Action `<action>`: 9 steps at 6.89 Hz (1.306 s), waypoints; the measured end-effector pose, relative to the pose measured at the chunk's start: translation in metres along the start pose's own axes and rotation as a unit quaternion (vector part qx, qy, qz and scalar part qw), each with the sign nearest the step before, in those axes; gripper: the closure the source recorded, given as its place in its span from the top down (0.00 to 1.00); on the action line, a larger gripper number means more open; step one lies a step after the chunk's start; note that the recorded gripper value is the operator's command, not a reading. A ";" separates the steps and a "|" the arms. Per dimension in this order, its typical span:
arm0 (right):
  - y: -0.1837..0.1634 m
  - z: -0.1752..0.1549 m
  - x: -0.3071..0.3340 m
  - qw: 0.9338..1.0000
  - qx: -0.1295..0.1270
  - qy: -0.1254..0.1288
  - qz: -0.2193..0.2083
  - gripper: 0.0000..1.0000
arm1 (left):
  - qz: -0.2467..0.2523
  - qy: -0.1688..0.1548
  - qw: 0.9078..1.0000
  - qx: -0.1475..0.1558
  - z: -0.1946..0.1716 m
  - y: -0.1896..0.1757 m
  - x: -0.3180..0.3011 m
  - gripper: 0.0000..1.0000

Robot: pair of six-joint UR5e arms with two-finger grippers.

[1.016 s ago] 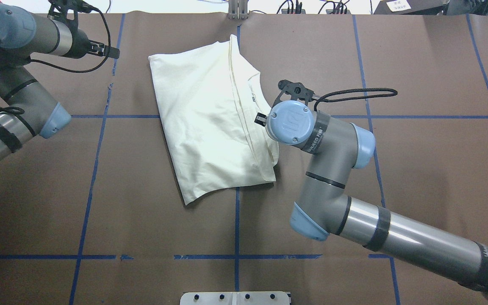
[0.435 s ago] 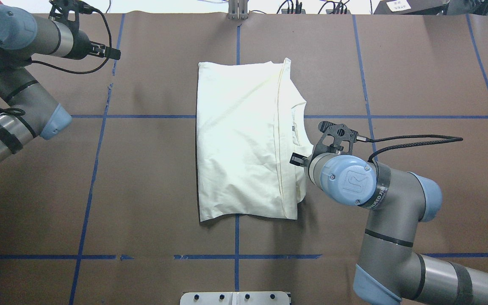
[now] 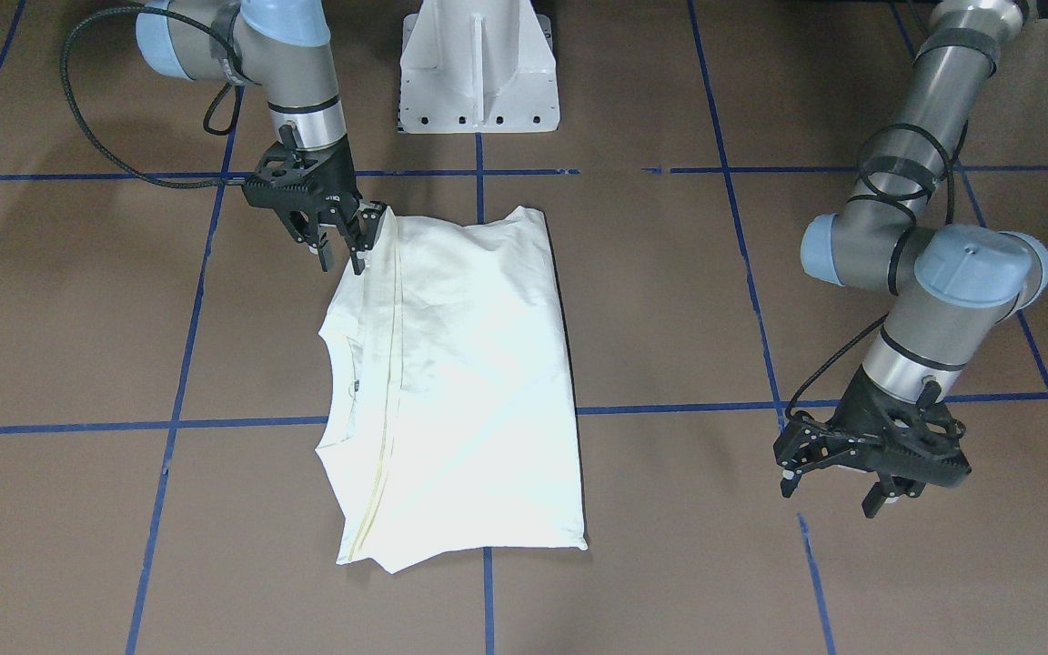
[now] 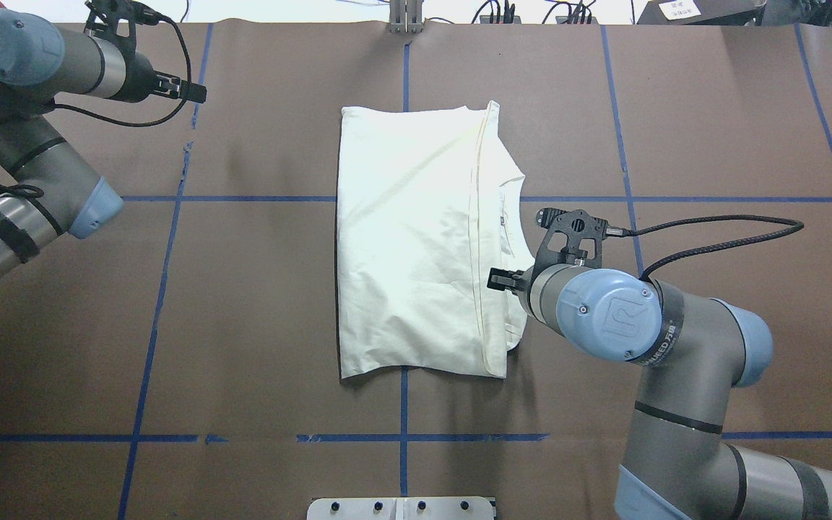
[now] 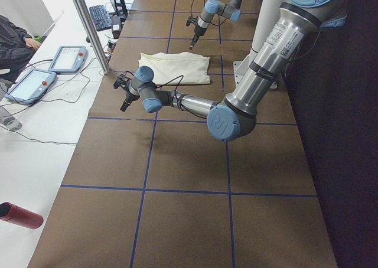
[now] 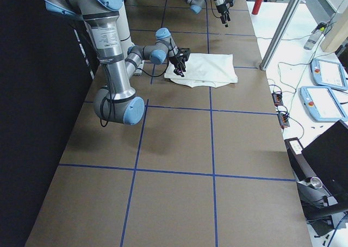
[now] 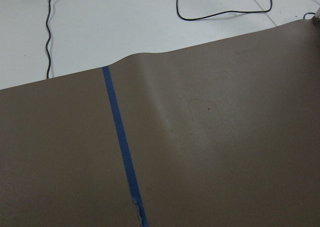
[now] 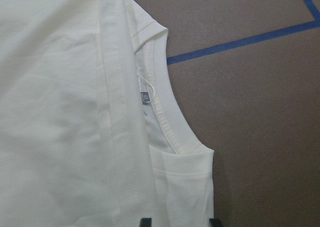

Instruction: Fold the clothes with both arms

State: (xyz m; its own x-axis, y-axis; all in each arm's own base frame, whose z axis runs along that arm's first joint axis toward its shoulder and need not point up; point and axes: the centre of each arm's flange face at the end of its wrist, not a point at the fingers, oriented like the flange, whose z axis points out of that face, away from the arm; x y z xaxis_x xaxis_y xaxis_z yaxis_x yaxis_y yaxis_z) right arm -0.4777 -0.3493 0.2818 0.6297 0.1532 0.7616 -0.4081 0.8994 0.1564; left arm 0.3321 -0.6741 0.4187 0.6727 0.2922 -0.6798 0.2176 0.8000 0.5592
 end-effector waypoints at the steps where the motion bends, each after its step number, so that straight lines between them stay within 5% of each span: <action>1: 0.018 -0.008 -0.005 0.999 0.003 -0.010 -0.046 1.00 | 0.001 0.003 1.000 0.002 -0.002 0.000 0.004 1.00; 4: 0.091 -0.008 -0.013 0.980 0.028 -0.003 -0.195 1.00 | -0.002 0.009 1.000 0.003 -0.003 0.001 0.013 1.00; 5: 0.111 -0.006 -0.013 0.974 0.038 0.009 -0.225 0.82 | -0.002 0.010 1.000 0.003 -0.003 0.001 0.013 1.00; 6: 0.127 -0.004 -0.013 0.968 0.049 0.019 -0.245 0.55 | -0.003 0.010 1.000 0.003 -0.003 0.001 0.013 1.00; 9: 0.146 0.003 -0.014 0.961 0.058 0.030 -0.268 0.49 | -0.002 0.010 1.000 0.003 -0.003 0.000 0.014 1.00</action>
State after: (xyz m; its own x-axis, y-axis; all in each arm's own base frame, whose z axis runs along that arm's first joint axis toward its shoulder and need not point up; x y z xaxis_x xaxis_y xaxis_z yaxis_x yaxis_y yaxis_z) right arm -0.5475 -0.2212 0.2960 0.8061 -0.2932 0.5140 -0.0830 0.8040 0.5888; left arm 0.3393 -0.6679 0.4079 0.6572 0.2989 -0.6920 0.2252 0.7982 0.5586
